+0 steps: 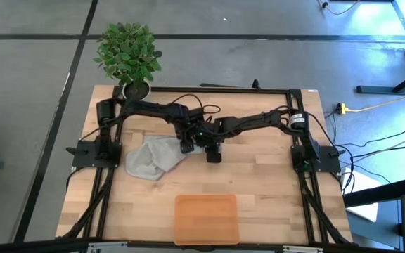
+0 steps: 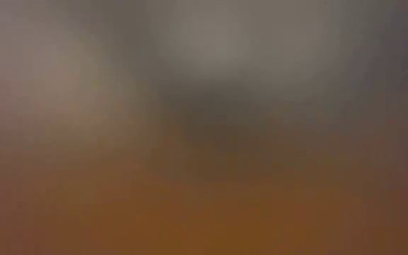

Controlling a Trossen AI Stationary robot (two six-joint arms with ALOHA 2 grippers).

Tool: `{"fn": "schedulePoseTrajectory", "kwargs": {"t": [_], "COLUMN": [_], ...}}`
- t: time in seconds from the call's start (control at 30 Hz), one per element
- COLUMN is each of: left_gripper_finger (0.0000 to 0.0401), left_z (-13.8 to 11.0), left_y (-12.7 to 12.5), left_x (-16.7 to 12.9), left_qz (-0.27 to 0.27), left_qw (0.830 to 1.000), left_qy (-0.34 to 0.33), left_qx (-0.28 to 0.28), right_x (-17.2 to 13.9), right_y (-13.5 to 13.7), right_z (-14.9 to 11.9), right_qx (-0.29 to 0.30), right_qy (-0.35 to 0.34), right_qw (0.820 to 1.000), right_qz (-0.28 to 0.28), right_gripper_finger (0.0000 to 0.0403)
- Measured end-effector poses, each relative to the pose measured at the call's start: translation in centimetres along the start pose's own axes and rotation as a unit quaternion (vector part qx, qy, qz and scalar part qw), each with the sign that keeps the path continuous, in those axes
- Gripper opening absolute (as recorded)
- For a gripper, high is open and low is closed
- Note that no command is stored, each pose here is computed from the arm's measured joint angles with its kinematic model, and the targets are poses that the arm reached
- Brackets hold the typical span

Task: Roll microfiber towels into tight, uniform cylinder then place into a basket
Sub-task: Put the rolled blue towel into the orange bin

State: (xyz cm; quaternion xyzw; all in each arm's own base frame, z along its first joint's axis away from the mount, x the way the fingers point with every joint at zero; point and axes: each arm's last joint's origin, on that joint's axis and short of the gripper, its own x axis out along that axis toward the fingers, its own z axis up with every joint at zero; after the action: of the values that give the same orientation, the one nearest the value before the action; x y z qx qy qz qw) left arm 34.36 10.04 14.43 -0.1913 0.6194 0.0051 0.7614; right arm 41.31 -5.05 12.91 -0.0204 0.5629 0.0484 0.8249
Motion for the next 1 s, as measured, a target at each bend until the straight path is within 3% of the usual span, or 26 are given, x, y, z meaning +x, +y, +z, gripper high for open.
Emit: {"fn": "schedulePoseTrajectory", "kwargs": {"t": [0.33, 0.63, 1.0], "left_gripper_finger": [0.009, 0.009, 0.0089], "left_z": [-1.0, -3.1, -6.9], "left_y": [-0.1, -1.7, -4.1], "left_x": [-4.4, -10.0, -17.2], "left_qz": [0.0, 0.027, 0.024], "left_qw": [1.0, 0.998, 0.986], "left_qy": [-0.021, -0.062, -0.163], "left_qx": [-0.007, 0.003, -0.011], "right_x": [0.0, 0.0, -0.5], "right_y": [0.0, 0.0, -0.1], "right_z": [0.0, 0.0, 0.0], "right_qx": [-0.001, -0.002, 0.002], "right_qy": [-0.002, -0.001, -0.005], "right_qw": [1.0, 1.0, 1.0], "right_qz": [0.003, 0.006, 0.019], "right_gripper_finger": [0.0045, 0.0052, 0.0043]}}
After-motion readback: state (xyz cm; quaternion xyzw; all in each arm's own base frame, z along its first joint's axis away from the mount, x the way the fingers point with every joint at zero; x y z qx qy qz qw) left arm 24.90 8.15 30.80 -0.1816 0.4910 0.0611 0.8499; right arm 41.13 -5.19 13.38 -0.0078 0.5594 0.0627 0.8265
